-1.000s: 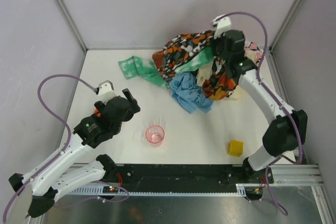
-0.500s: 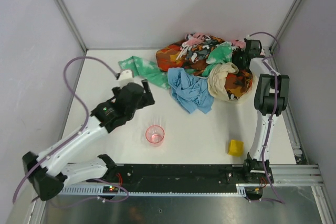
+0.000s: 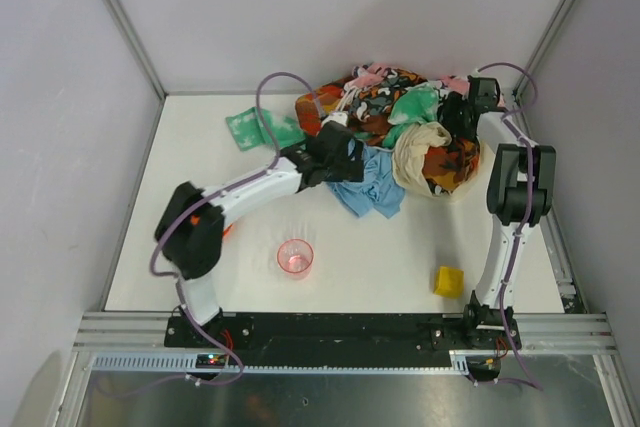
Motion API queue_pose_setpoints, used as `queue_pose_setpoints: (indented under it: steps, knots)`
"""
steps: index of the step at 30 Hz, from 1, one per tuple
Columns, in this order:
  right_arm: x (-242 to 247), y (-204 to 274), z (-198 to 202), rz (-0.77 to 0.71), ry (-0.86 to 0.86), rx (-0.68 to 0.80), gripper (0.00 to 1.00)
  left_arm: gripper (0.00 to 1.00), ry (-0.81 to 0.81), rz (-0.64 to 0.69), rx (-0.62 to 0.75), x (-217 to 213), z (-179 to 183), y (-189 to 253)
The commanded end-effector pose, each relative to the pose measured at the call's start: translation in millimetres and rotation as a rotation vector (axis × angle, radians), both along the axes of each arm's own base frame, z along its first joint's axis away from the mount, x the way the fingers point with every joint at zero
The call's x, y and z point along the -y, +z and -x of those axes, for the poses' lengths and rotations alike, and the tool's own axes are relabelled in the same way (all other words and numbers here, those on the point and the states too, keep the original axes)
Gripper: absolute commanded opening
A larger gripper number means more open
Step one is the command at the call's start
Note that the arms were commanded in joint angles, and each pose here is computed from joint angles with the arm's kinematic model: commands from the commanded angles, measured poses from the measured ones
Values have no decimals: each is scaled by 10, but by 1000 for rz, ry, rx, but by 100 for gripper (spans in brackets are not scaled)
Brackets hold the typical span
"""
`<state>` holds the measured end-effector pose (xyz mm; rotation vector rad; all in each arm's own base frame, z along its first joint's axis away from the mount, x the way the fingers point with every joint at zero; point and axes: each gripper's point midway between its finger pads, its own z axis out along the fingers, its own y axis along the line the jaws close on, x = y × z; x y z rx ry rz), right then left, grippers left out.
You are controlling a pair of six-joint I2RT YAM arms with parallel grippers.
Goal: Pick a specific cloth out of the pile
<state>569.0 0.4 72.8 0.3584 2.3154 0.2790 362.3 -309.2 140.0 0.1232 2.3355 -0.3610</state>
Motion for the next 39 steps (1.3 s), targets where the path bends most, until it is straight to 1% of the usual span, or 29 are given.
queue_pose_setpoints:
  steps: [1,2,3,5,8,13,16,19,20,21,22,23,24,26,27,28,30,35,39]
  knots:
    - [29,197,196,34,-19,-20,82,100,-87,33,-20,343,-180,-117]
    - [51,219,217,40,-33,-23,91,100,-87,19,-28,369,-220,-208]
    - [67,267,234,45,-44,-19,95,100,-85,3,-36,393,-259,-299]
    - [108,413,269,66,-63,3,98,100,-89,-20,-57,431,-301,-470]
    - [209,685,352,125,-103,51,99,100,-70,-48,-78,442,-352,-676]
    - [334,1407,660,187,-177,188,99,100,-51,-101,-71,462,-506,-899]
    - [369,1911,936,196,-220,304,99,100,-84,-82,-106,589,-522,-1057]
    - [405,2262,1263,190,-273,392,99,100,-128,-41,-159,733,-498,-1213]
    - [402,2421,1387,184,-285,436,99,98,-135,-30,-176,761,-494,-1266]
    - [388,2466,1487,175,-289,456,99,92,-143,-20,-188,787,-493,-1298]
    - [363,2580,1604,165,-289,495,99,82,-149,-11,-195,804,-498,-1311]
    - [333,2608,1696,154,-285,515,99,69,-154,-3,-200,814,-501,-1314]
    - [303,2693,1810,142,-281,550,99,53,-166,1,-200,824,-500,-1301]
    - [270,2755,2003,125,-285,597,99,19,-188,6,-186,824,-503,-1195]
    - [265,2783,2115,115,-293,621,99,10,-197,5,-174,805,-499,-1121]
    - [260,2749,2196,106,-299,630,99,5,-207,8,-153,786,-499,-995]
    - [239,2731,2338,87,-301,656,99,2,-231,16,-107,736,-463,-695]
    - [225,2508,2565,80,-301,632,99,1,-389,149,19,710,-110,378]
    - [217,2315,2637,77,-300,602,99,1,-428,222,165,514,130,1200]
